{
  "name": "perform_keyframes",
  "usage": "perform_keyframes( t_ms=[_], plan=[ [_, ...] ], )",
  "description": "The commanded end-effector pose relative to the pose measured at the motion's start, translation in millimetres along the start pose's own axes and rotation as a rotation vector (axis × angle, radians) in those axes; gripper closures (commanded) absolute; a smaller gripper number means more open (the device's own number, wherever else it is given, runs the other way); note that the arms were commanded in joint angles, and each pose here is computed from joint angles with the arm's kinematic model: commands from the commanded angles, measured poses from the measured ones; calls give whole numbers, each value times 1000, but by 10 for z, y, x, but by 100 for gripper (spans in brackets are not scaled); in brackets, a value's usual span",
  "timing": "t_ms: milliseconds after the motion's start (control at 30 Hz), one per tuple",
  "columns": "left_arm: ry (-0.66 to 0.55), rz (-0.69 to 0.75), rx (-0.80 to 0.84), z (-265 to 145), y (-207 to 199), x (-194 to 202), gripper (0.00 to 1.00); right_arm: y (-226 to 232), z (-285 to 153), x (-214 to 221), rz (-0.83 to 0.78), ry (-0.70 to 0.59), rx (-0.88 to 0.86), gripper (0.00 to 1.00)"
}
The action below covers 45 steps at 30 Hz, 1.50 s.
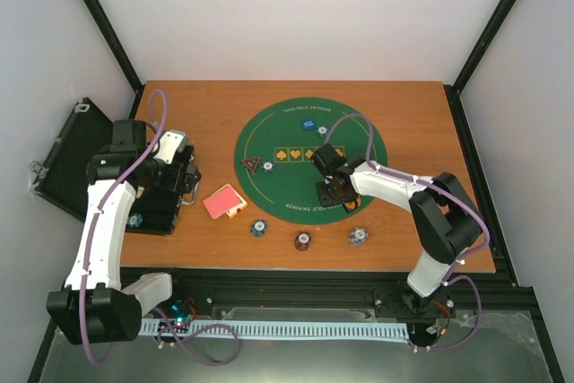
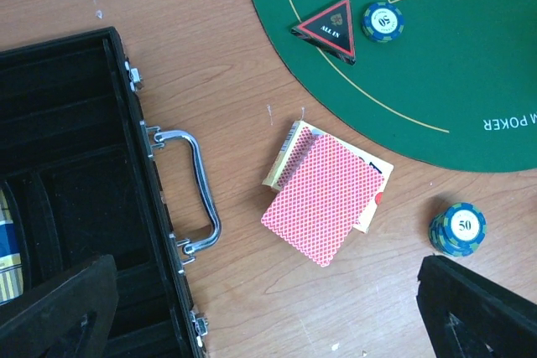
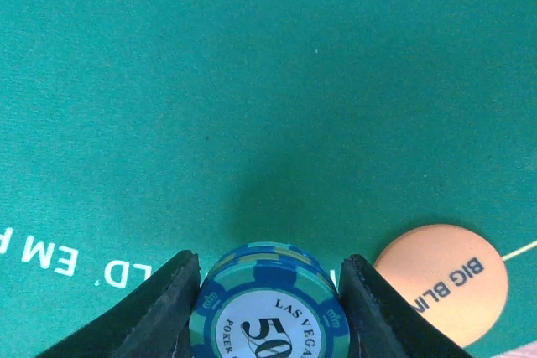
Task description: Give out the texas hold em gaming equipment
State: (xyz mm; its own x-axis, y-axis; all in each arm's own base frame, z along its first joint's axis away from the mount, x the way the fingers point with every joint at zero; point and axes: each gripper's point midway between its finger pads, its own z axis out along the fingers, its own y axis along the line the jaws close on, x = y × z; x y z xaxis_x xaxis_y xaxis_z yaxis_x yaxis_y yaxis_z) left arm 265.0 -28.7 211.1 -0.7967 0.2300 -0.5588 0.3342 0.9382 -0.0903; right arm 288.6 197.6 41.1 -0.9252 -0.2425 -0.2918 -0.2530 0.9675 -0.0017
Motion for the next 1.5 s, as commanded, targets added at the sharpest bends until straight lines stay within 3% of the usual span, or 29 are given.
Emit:
perform_keyframes(
  t_ms=[0, 300, 467, 533, 733, 933, 1133, 1467],
  plan=[
    [-38, 28, -2, -152, -21, -109, 0, -18, 140, 12, 6, 6, 2, 71],
    [-38, 27, 1, -144, -23, -110, 0, -74, 227, 103, 16, 29, 21, 66],
    [-39, 24, 6, -151, -30, -120, 0, -74, 203, 92, 10, 30, 22, 41],
    [-39, 28, 8, -159, -37, -122, 0, -62, 127, 34, 10, 16, 16, 35],
    [-33, 29, 4, -147, -26, -108, 0, 92, -342, -172, -24, -76, 14, 31],
    [-27, 29, 0, -118, -12, -91, 0, 728, -689, 66, -139, -116, -56, 25],
    [-35, 25, 7, -138, -23, -125, 0, 1089, -658, 541, -217, -62, -89, 19],
    [-37, 28, 1, -163, -25, -122, 0, 1115, -429, 872, -229, 16, -120, 19]
  ],
)
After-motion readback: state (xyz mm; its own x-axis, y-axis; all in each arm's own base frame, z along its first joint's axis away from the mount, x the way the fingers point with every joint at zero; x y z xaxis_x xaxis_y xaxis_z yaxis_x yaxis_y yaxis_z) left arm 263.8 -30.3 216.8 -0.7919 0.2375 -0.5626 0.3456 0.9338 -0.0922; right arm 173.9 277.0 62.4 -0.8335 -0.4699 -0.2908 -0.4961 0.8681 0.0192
